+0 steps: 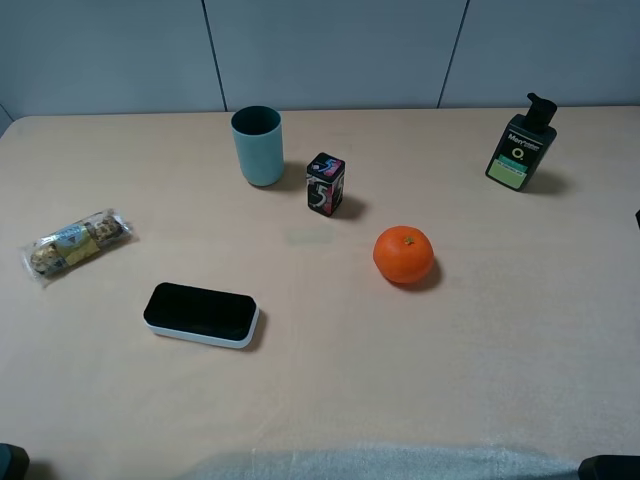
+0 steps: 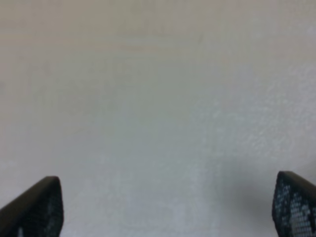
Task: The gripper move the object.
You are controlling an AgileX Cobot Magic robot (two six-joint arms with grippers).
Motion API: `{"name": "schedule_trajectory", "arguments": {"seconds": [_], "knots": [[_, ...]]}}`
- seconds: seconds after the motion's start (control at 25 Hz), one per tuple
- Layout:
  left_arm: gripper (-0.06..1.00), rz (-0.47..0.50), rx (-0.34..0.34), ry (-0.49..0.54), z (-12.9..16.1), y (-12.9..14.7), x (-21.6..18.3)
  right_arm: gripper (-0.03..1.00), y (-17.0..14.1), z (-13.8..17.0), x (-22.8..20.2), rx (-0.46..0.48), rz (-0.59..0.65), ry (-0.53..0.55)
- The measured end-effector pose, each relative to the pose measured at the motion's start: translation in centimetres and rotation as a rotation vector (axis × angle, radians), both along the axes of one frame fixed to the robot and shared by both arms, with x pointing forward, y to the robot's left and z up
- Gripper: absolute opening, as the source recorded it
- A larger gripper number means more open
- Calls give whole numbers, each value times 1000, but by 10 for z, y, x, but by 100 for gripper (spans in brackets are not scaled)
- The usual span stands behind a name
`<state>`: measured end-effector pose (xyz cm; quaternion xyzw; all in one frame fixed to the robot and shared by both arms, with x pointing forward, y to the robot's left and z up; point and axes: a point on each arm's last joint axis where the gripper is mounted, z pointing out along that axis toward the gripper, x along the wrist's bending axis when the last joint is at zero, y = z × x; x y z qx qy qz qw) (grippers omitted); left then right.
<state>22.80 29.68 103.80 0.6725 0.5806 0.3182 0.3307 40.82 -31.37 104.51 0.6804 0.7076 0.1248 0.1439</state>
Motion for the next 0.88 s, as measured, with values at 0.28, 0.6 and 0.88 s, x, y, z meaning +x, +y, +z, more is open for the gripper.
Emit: {"name": "schedule_trajectory", "arguments": {"seconds": [0.28,0.6,0.88], "knots": [[71,0,0,0,0,0,0,64,8,5,-53,19,18,-120],[71,0,0,0,0,0,0,64,14,28,-107,20,-13,-361],[71,0,0,0,0,0,0,64,16,29,-129,35,-44,-471]]}}
